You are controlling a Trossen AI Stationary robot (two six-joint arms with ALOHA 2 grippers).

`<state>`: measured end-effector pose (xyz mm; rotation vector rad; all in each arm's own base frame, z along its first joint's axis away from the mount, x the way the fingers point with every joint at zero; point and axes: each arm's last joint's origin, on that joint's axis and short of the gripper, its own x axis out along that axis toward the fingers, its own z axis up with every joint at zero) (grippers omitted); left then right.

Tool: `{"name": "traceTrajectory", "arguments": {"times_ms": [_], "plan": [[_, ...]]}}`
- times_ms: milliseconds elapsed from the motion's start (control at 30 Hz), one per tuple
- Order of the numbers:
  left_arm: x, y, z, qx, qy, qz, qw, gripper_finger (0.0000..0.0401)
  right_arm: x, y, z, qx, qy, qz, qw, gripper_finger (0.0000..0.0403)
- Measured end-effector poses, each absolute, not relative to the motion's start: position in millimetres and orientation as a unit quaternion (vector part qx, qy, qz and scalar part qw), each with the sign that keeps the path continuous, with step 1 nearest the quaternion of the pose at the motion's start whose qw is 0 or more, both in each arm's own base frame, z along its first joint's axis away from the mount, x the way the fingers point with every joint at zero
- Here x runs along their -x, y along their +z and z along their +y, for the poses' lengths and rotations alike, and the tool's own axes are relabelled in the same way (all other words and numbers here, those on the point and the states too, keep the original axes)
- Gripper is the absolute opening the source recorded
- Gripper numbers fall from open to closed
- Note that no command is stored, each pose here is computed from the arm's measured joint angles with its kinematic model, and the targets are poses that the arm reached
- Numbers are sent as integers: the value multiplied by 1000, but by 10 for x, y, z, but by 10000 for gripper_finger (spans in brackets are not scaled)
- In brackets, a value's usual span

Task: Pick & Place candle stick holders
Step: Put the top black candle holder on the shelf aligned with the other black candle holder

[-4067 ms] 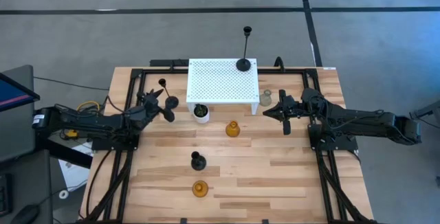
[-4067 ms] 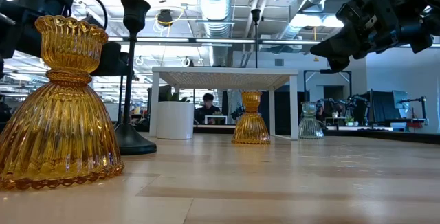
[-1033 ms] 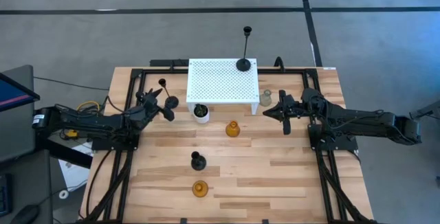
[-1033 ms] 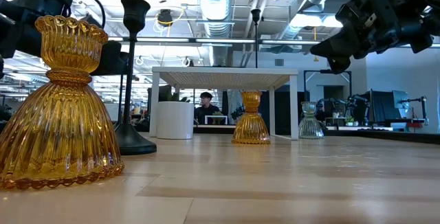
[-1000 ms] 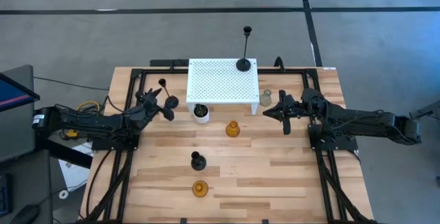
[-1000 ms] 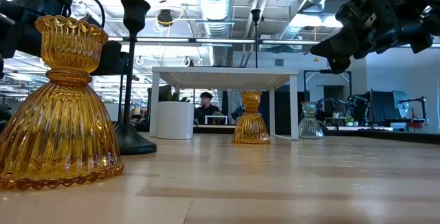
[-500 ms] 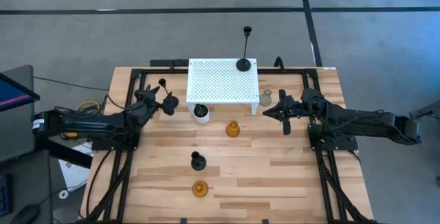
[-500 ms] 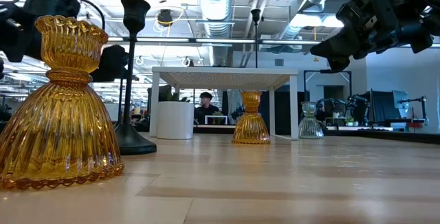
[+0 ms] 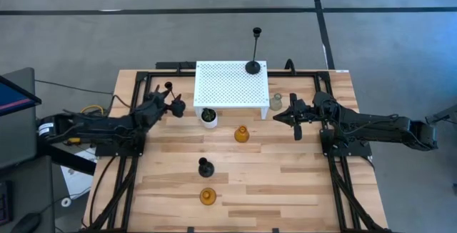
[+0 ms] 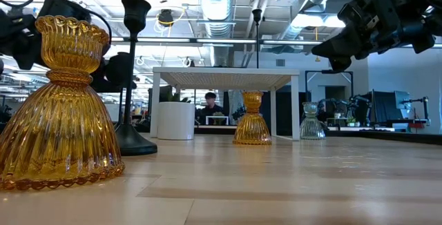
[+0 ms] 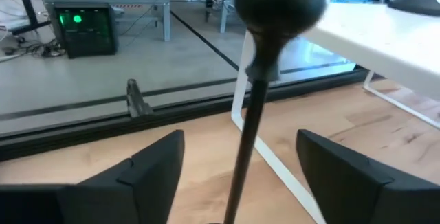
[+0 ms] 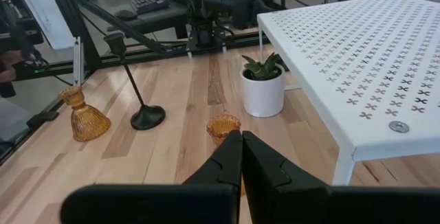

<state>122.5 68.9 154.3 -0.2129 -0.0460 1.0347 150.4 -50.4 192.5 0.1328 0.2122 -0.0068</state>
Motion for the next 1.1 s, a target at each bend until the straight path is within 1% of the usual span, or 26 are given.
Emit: {"name": "traceTrajectory", "arguments": {"times_ms": [100, 367, 567, 633, 767, 867, 1000, 1100], "plan": [[-1234, 1526, 693, 109, 494, -20, 862, 235, -1504, 1924, -504, -66, -4, 106, 992, 0], [-1242, 1514, 696, 111, 494, -18, 862, 103, -1504, 1924, -504, -66, -3, 106, 992, 0], [-1241, 1518, 696, 108, 496, -18, 861, 22, -1504, 1923, -504, -66, -3, 106, 992, 0], [-1242, 1525, 696, 105, 494, -20, 863, 14, -1504, 1923, -504, -66, -3, 106, 992, 0], [-1244, 1535, 694, 101, 492, -22, 865, 20, -1504, 1922, -504, -67, -3, 107, 992, 0], [-1271, 1577, 688, 101, 481, -26, 870, 13, -1504, 1923, -504, -67, -3, 107, 992, 0], [-1350, 1744, 686, 67, 470, -30, 880, 14, -1504, 1920, -504, -67, -3, 108, 992, 0], [-1423, 1916, 712, 38, 481, -16, 876, 14, -1502, 1917, -504, -68, -3, 110, 992, 0]]}}
